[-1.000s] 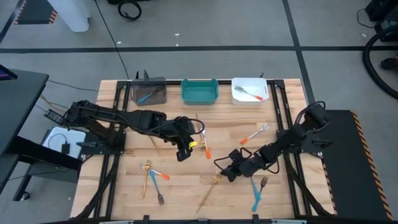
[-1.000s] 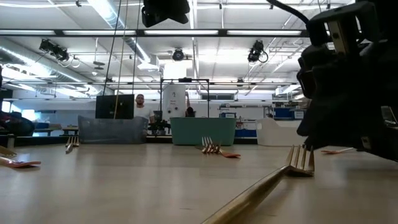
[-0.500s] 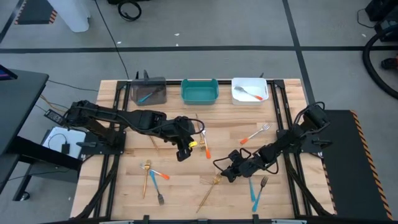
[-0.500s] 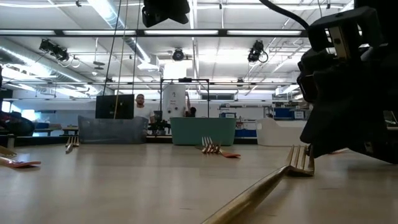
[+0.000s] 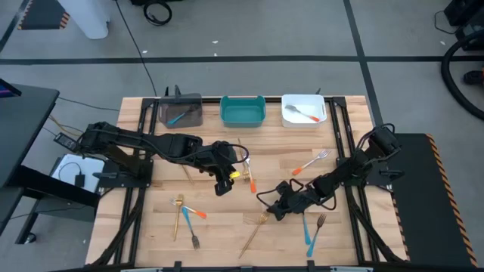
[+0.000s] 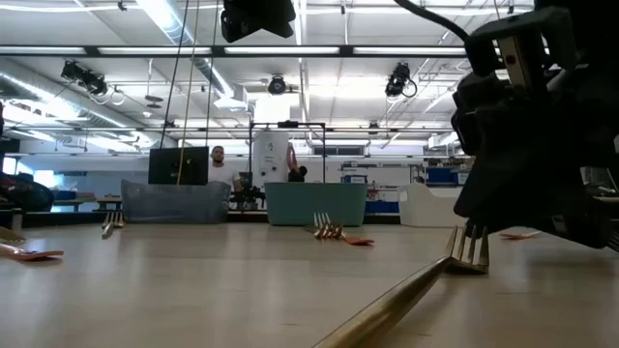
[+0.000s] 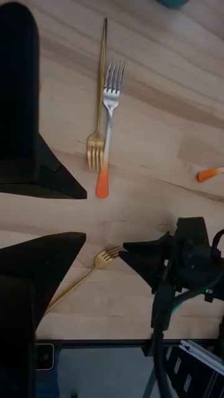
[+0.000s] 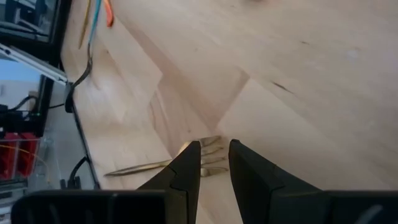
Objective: Sort silverware by color (type)
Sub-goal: Put the gold fork into the green bin, then put the blue fork into the black bin
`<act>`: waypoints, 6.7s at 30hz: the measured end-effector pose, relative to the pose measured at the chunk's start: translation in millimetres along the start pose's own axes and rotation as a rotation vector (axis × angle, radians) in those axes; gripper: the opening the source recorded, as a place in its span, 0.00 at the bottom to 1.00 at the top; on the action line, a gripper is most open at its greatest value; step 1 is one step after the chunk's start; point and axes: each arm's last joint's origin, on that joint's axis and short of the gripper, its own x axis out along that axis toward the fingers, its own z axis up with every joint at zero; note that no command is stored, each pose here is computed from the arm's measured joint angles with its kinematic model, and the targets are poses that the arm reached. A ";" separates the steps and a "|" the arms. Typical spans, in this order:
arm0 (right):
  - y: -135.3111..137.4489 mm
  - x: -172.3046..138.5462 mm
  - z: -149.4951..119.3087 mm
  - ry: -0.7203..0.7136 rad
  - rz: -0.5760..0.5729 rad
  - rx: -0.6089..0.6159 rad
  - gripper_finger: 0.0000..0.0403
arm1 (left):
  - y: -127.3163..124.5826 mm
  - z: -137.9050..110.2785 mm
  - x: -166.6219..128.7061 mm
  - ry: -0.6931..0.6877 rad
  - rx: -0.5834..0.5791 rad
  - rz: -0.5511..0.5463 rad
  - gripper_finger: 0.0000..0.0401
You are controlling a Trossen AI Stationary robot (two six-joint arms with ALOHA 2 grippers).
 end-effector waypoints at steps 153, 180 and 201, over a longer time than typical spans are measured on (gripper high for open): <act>-75.3 -180.2 361.1 -0.842 0.087 -0.378 0.29 | 179.5 36.9 -20.6 -0.095 -0.389 0.371 0.26; -48.4 -229.2 348.8 -0.981 0.045 -0.626 0.29 | 133.1 -100.9 44.3 0.365 -0.935 0.673 0.26; -38.5 -216.9 342.6 -0.884 0.166 -0.555 0.29 | -20.6 -167.6 33.6 0.565 -0.854 0.420 0.26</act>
